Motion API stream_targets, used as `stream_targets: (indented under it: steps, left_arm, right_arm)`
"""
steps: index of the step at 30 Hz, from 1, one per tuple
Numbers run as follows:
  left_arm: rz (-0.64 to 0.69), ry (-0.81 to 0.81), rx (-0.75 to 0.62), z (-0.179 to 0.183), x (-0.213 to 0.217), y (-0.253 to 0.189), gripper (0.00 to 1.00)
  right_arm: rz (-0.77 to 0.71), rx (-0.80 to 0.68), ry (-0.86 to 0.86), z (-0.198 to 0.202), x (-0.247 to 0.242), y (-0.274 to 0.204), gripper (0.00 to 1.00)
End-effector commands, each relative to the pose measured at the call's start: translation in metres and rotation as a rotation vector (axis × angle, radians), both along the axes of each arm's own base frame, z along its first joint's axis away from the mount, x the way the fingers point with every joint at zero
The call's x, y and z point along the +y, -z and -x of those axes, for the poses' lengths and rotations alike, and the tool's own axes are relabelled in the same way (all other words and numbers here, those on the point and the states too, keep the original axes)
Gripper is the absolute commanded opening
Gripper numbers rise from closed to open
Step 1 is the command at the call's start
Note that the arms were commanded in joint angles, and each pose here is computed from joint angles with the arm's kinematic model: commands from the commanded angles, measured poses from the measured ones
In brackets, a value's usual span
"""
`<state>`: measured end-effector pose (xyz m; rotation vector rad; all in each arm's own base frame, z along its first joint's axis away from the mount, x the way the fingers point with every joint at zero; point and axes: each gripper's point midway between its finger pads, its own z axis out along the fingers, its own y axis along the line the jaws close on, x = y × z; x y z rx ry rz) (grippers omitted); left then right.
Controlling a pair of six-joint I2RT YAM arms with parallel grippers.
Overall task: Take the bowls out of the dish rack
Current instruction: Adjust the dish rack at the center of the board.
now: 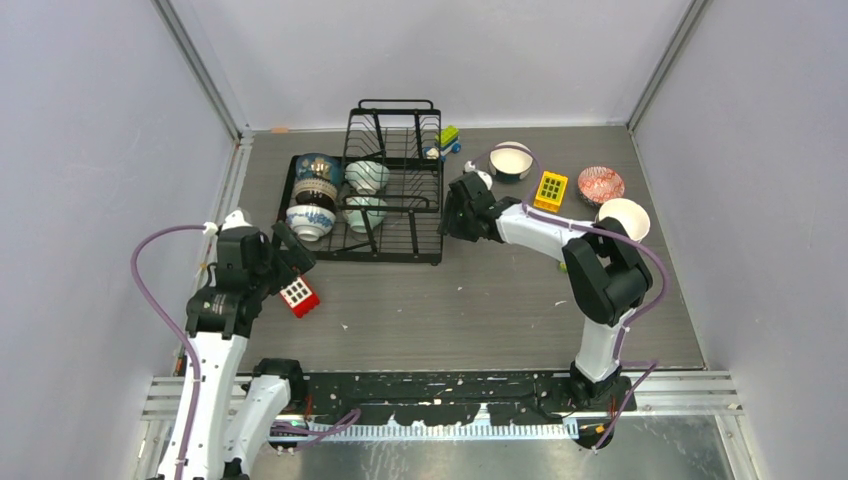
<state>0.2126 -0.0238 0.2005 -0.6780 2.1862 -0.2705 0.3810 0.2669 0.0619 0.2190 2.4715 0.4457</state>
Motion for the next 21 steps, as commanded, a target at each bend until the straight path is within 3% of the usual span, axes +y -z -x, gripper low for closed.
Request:
stream_targets:
  steps: [1,17,21]
  left_arm:
    - [0.005,0.022,-0.061,-0.015,-0.004,-0.013,0.99]
    - [-0.063,-0.019,0.018,-0.068,0.006,0.006,0.97]
    - [-0.107,-0.038,0.01,-0.09,0.017,0.001,0.94]
  right_arm:
    - [0.099,0.031,0.087,-0.006,-0.053,0.009,0.47]
    - [0.068,0.022,0.169,-0.018,-0.088,-0.001,0.46]
    - [0.029,-0.002,0.162,-0.014,-0.085,-0.017,0.55]
